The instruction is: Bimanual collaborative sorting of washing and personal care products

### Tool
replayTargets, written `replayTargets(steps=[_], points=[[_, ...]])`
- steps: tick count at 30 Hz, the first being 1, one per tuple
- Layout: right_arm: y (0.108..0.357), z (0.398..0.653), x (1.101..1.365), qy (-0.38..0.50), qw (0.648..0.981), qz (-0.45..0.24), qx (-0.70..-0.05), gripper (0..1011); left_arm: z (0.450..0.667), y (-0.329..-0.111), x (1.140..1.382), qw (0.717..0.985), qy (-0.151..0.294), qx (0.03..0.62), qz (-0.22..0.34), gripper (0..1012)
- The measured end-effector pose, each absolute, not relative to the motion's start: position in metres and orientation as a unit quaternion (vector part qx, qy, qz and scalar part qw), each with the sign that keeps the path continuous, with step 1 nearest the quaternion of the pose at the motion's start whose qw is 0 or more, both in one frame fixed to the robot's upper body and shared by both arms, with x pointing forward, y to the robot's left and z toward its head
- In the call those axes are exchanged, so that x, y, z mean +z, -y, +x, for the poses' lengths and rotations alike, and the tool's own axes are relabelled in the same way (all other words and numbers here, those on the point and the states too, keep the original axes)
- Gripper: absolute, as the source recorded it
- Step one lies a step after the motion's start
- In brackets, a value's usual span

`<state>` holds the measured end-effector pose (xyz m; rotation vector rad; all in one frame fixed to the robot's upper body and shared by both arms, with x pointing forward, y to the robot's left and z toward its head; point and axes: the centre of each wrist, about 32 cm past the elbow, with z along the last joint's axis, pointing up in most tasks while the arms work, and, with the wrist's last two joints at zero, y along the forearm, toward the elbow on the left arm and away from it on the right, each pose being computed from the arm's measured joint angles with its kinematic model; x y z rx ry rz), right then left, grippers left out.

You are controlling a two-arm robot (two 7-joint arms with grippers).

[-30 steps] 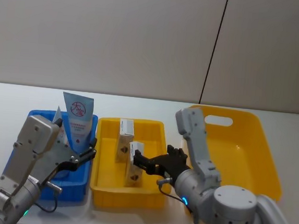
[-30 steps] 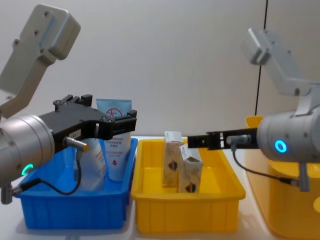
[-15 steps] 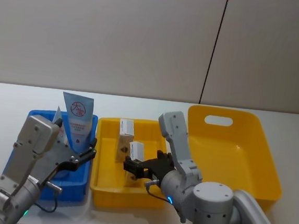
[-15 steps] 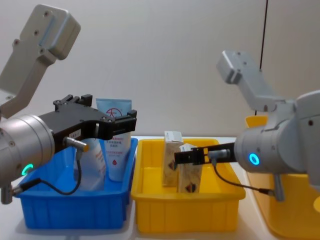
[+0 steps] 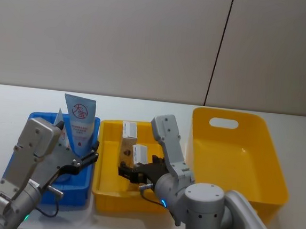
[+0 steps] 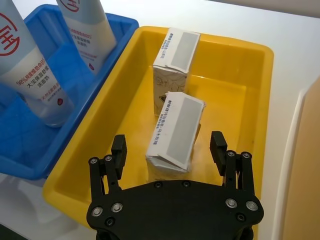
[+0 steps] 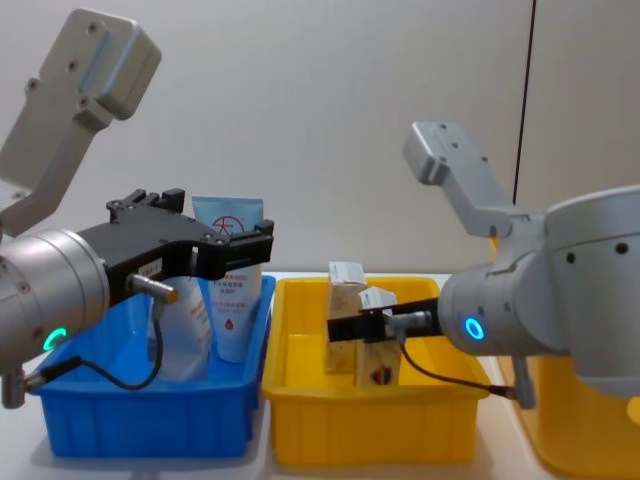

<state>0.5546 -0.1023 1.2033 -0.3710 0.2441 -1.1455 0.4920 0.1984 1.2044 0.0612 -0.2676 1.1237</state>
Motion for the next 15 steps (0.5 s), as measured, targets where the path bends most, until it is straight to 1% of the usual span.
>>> replayTargets(steps=[15], points=[[0.0936, 0.5615, 1.1965, -0.112, 0.816, -0.192, -0.533, 1002, 0.4920, -0.1984, 1.2044, 0.837, 0.126, 0.531, 0.029, 1001]])
